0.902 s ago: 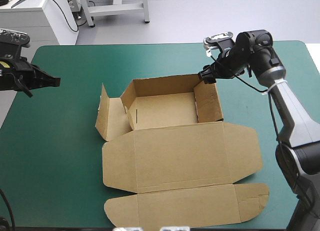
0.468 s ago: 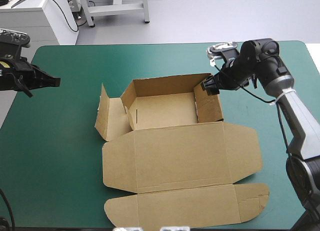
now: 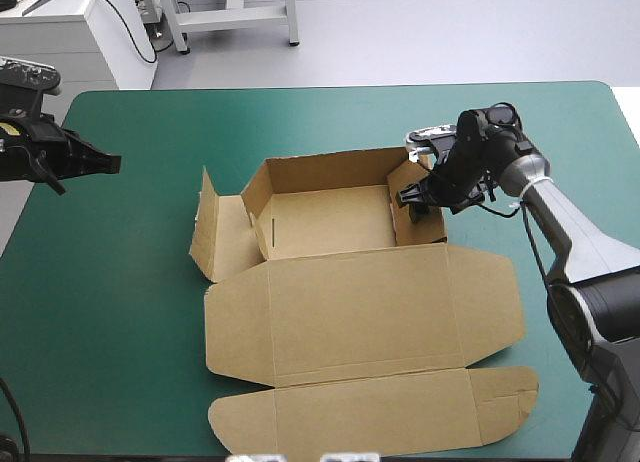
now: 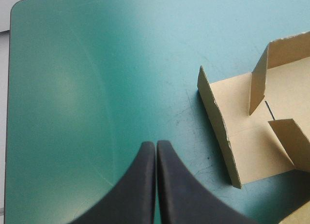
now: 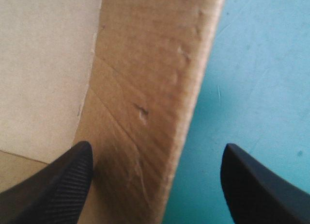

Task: Fold the box

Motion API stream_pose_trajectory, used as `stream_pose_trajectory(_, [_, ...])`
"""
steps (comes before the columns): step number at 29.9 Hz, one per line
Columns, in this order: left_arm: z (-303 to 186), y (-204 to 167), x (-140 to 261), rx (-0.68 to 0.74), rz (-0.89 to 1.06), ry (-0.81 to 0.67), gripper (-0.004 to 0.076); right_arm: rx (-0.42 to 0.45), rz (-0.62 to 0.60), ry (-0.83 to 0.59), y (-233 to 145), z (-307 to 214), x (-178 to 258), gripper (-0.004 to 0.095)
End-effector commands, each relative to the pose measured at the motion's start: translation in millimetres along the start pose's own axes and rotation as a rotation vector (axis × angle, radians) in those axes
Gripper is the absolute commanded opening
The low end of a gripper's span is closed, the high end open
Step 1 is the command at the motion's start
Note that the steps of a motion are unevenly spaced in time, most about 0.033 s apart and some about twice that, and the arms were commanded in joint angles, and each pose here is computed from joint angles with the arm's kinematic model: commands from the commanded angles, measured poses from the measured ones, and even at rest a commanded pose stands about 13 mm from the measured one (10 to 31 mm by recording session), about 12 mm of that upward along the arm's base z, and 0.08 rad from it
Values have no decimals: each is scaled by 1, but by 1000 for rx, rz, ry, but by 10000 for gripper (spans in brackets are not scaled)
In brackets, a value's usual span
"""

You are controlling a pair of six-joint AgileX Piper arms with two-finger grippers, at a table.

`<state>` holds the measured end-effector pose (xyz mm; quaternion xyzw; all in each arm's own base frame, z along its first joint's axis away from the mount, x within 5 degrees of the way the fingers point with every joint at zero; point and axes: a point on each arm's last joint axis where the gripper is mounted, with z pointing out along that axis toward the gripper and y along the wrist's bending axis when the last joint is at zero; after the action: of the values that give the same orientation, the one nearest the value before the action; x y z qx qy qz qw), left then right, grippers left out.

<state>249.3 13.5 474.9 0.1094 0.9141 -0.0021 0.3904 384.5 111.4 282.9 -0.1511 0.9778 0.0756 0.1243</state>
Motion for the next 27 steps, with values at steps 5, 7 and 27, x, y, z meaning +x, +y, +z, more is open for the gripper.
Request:
stream_pose_trajectory(5, [-18,-4,-3,5,-3,-58,-8,2,-2,-123,2,-23,-7,631])
stream_pose_trajectory(7, [-18,-4,-3,5,-3,-58,-8,2,-1,-120,2,-21,-7,558])
stream_pose_trajectory(27, [-18,-8,-4,45,-12,-64,-8,3,-48,-70,3,-33,-13,-15])
